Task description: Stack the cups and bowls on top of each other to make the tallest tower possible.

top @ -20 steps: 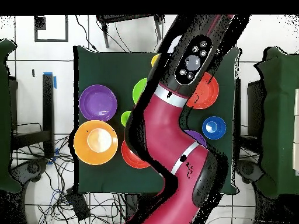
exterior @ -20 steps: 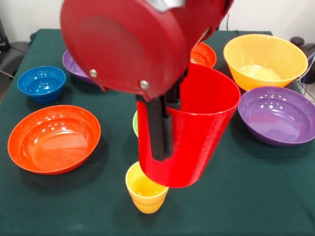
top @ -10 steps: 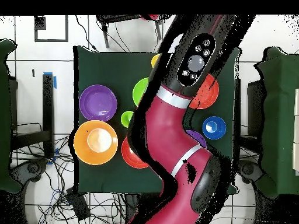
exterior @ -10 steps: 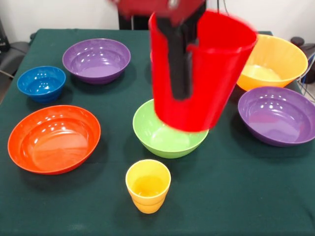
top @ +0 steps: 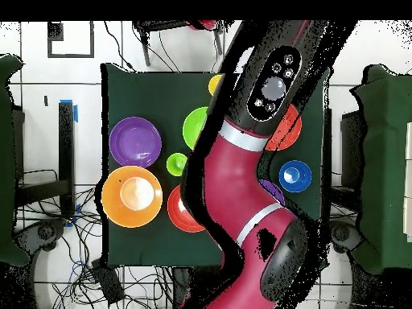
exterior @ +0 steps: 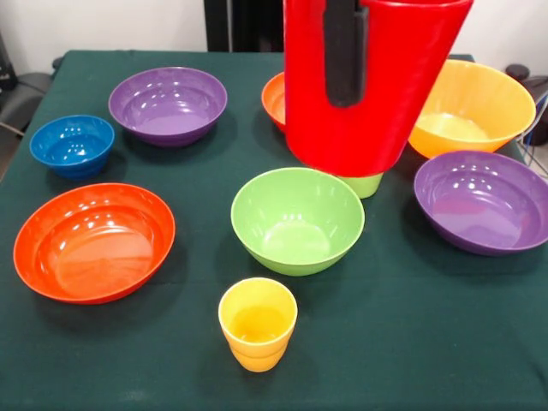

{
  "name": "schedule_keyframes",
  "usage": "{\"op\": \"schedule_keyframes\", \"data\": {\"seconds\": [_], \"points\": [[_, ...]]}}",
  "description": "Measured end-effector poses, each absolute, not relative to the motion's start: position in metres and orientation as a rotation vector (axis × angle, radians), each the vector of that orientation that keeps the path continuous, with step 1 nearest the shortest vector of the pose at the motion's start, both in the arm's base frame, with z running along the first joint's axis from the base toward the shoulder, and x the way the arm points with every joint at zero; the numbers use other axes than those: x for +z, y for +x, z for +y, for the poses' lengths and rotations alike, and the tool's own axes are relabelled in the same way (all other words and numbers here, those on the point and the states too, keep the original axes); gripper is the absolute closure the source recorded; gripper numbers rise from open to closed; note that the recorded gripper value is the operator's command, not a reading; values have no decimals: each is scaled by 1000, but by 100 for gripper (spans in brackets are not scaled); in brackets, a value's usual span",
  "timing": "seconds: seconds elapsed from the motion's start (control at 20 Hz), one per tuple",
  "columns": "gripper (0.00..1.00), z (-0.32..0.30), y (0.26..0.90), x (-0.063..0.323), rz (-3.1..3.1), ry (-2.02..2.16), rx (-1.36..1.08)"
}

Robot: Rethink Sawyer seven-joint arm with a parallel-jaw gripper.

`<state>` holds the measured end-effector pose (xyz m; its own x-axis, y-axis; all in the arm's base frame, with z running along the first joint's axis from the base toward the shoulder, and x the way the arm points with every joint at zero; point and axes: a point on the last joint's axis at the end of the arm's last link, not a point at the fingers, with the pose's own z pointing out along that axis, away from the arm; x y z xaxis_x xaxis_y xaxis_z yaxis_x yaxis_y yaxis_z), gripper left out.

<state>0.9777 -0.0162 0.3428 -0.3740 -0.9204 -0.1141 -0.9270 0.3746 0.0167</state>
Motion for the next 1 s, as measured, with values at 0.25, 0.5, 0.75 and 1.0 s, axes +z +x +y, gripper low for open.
{"op": "schedule_keyframes", "data": {"seconds": [0.25, 0.5, 0.75, 1.0], "points": [[100, -18, 978, 339, 2539, -1709, 118], [100, -18, 978, 338, 2542, -1709, 117], [100, -19, 978, 337, 2545, -1708, 115], [100, -21, 978, 337, 2549, -1705, 114]]}}
